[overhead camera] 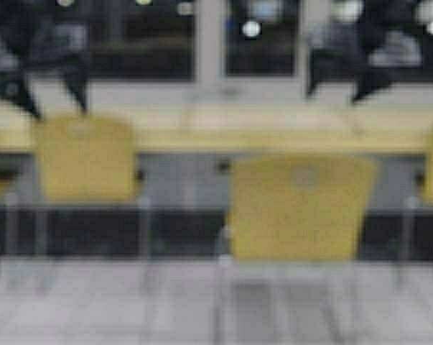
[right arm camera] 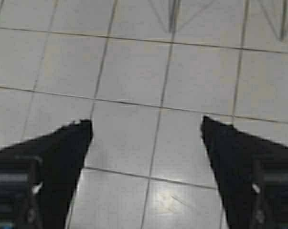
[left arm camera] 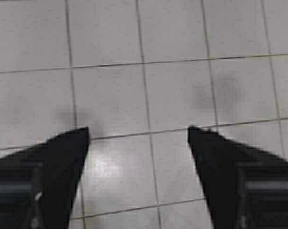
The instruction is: Push the chairs under the table
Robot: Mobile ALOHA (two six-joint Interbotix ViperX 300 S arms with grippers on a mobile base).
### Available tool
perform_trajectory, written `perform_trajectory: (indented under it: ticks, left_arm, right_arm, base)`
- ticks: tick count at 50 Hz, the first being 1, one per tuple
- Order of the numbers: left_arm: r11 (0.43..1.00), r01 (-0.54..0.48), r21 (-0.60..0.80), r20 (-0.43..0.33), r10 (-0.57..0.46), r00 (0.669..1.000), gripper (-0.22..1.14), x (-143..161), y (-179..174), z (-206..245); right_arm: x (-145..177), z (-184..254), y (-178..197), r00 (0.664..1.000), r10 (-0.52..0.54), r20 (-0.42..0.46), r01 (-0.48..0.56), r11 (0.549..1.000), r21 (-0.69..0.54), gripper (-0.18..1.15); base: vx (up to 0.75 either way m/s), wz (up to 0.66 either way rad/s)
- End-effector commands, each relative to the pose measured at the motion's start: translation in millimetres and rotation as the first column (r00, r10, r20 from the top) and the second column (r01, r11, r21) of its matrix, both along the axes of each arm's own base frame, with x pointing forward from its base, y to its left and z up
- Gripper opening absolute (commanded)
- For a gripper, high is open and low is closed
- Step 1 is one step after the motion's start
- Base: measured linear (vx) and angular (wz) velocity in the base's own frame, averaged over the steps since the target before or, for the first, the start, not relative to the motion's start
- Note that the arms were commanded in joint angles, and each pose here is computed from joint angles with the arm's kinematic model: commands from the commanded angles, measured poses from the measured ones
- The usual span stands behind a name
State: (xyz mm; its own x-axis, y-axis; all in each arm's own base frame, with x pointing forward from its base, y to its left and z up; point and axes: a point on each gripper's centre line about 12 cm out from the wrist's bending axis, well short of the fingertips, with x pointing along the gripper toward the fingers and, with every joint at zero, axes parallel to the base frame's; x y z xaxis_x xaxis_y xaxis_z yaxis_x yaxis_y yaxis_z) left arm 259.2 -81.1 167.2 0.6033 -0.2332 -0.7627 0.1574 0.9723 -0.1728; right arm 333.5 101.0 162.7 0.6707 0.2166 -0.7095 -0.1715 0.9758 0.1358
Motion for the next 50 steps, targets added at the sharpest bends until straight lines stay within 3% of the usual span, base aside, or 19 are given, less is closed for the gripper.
perform_trajectory:
  ticks: [1,15,25,34,41,50]
  left_arm:
    - [0.999,-0.022,-0.036,0.021,0.023,1.000,0.96,4.0,-1.7,8.9]
    - [0.991,-0.076,-0.111,0.030,0.079,0.996,0.96,11.3,-7.1,8.2]
    - [0.964,-0.124,-0.233,0.032,0.135,0.990,0.96,16.4,-30.9,7.8]
    - [0.865,-0.292,-0.407,-0.023,0.310,0.950,0.96,29.8,-48.5,4.9]
    - [0.752,-0.442,-0.488,-0.143,0.431,0.891,0.96,41.2,-60.5,-8.1]
    - [0.652,-0.554,-0.518,-0.285,0.479,0.830,0.96,53.3,-87.3,-27.5]
  right_arm:
    - [5.4,13.4,2.4,0.999,-0.020,0.031,0.019,0.999,0.035,1.00]
    - [0.5,3.4,-0.9,0.978,-0.209,-0.001,0.203,0.953,0.224,1.00]
    - [2.1,-17.7,-8.6,0.896,-0.437,-0.071,0.424,0.802,0.420,1.00]
    - [8.8,-33.9,-8.3,0.822,-0.536,-0.192,0.553,0.672,0.493,1.00]
    - [14.6,-32.8,-7.6,0.777,-0.580,-0.245,0.604,0.577,0.549,1.00]
    - [27.4,-24.1,-5.1,0.736,-0.613,-0.286,0.636,0.482,0.603,1.00]
  base:
    - [0.01,-0.25]
    - [0.03,-0.18]
    - [0.07,-0.14]
    - [0.09,-0.11]
    - [0.11,-0.05]
    - [0.13,0.00]
